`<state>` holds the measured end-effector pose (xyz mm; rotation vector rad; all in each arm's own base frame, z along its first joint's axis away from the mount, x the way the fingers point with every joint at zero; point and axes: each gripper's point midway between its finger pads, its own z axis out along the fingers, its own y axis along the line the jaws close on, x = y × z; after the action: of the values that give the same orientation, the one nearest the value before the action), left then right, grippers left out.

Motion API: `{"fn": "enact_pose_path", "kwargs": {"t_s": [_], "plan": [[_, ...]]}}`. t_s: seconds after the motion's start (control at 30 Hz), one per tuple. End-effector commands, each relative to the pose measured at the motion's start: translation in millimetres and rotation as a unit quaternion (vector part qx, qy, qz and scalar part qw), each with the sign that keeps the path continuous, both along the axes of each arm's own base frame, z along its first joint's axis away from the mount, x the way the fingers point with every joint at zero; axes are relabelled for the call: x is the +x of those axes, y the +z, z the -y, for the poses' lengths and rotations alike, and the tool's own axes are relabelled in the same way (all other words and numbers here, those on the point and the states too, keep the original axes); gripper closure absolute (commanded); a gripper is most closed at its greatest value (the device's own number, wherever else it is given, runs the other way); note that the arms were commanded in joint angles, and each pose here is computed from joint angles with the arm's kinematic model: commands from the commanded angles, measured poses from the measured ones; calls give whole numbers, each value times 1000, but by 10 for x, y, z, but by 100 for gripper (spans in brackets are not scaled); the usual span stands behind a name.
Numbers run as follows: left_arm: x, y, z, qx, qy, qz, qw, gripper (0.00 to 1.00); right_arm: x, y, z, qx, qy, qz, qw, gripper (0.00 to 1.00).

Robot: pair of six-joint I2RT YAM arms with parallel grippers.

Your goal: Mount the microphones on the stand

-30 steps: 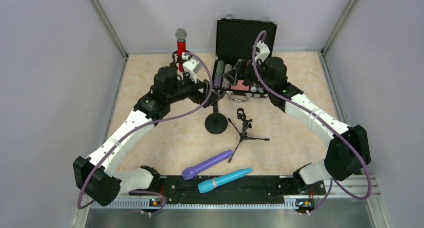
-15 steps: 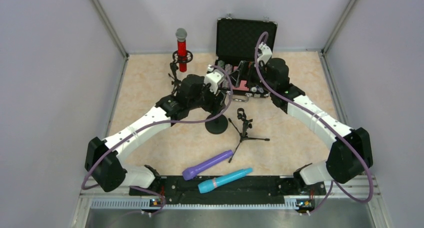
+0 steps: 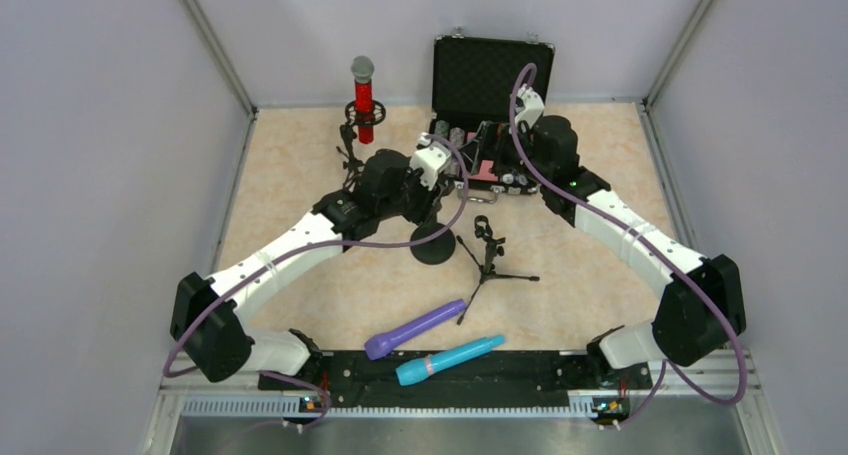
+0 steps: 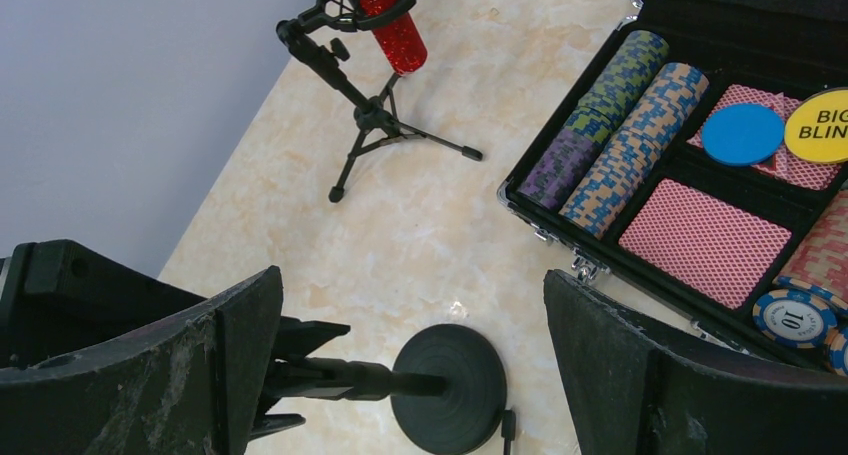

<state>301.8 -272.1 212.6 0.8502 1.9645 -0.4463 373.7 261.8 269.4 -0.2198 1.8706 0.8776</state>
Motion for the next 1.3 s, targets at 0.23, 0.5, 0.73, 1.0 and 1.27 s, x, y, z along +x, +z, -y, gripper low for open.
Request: {"fn": "enact_pose_path", "kwargs": {"t_s": [0.23,0.5,0.73,1.0,1.27], "plan": [[114,203,-122,25,-17,65,997,76,7,222,78,9,-7,34,999,1],[159,322,-346,-11,-39,58,997,76,19,206,60,11,-4,33,999,1],[127,259,-406,-13,-61,44,997,70,30,179,20,14,3,29,999,1],[167,229,-426,-8,-59,49,997,40,42,132,20,11,2,22,1000,1],[213,558,-406,-40,-51,100,993,17,27,158,23,12,3,25,1000,1]]}}
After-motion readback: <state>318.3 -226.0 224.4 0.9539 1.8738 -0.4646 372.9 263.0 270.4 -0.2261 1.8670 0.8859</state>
